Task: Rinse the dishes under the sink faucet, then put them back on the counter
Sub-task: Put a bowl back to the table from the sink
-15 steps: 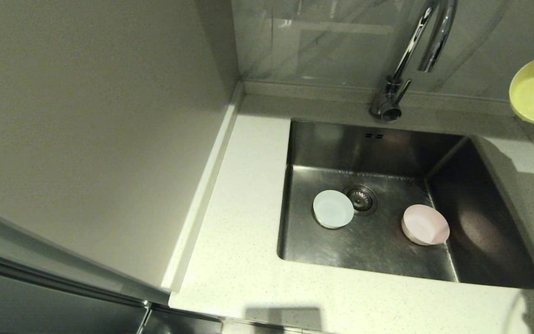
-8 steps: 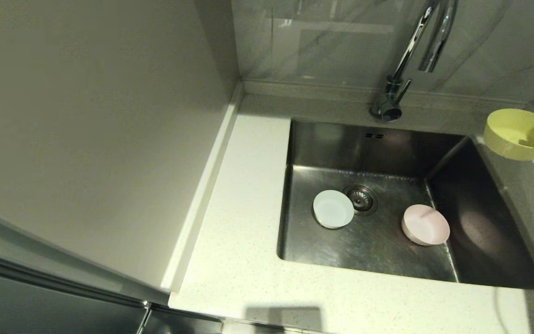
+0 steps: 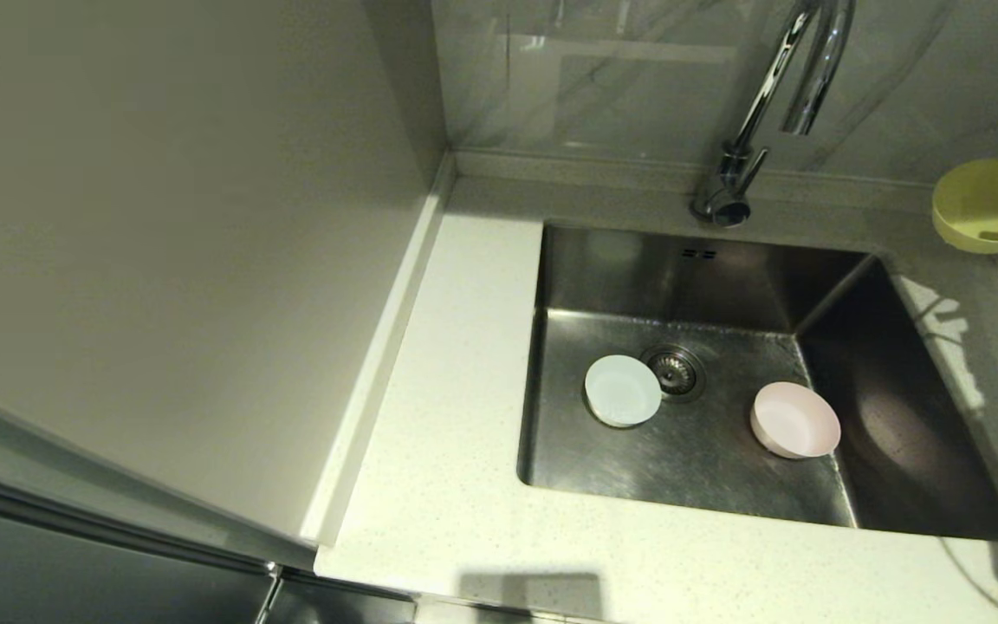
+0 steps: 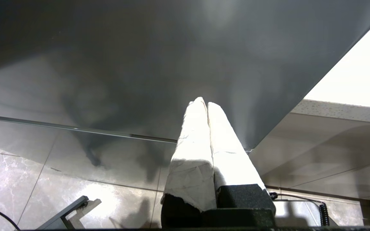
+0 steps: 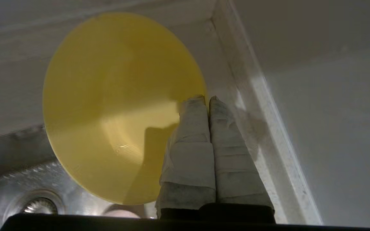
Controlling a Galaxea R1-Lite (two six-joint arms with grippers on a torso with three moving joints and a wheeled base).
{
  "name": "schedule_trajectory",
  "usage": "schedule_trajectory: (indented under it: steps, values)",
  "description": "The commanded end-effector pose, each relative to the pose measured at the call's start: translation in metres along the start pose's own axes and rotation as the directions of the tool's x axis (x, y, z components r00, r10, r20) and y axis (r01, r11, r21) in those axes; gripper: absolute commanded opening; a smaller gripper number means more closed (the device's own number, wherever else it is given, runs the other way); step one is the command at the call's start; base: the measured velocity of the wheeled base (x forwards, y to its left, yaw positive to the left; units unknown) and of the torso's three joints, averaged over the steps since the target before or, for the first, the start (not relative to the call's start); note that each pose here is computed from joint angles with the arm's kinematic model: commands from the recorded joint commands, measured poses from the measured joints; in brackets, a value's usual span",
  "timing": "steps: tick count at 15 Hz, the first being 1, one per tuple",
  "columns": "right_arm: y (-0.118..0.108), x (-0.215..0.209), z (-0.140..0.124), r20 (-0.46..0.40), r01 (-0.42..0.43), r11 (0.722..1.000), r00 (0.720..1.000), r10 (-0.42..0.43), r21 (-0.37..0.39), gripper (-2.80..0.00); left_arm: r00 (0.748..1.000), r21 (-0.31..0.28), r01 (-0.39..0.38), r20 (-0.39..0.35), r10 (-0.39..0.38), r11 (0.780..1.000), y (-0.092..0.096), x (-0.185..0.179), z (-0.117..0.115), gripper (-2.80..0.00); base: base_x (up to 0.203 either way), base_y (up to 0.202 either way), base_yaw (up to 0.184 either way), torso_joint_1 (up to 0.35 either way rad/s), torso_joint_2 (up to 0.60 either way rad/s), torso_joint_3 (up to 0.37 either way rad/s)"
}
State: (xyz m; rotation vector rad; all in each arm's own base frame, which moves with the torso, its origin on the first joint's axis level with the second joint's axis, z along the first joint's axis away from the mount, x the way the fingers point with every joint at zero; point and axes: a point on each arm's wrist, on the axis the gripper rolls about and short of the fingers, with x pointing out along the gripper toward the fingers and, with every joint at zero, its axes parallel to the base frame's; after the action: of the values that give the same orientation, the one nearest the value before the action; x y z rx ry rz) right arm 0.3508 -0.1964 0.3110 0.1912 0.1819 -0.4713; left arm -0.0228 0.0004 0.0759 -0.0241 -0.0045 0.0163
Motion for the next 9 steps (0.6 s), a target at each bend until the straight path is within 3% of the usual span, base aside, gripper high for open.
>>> schedule_trajectory:
  steps: [1,3,9]
  values:
    - [-0.006,0.009,-0.007,-0.025,0.014,1.0,1.0,-0.014,-0.002,-2.8,1.0,-0.001,0.0,0.002,0.0,1.0,0.0,0.0,0.0,-2.8,0.0,0.0,0.0,0.0,0.0,0.0]
    - [-0.016,0.013,-0.013,-0.048,0.034,0.998,0.998,-0.036,-0.052,-2.8,1.0,-0.001,0.0,0.002,0.0,1.0,0.0,0.0,0.0,-2.8,0.0,0.0,0.0,0.0,0.0,0.0]
    - [-0.022,0.032,-0.029,-0.087,0.042,0.995,0.995,-0.049,-0.088,-2.8,1.0,-0.001,0.0,0.002,0.0,1.0,0.0,0.0,0.0,-2.8,0.0,0.0,0.0,0.0,0.0,0.0]
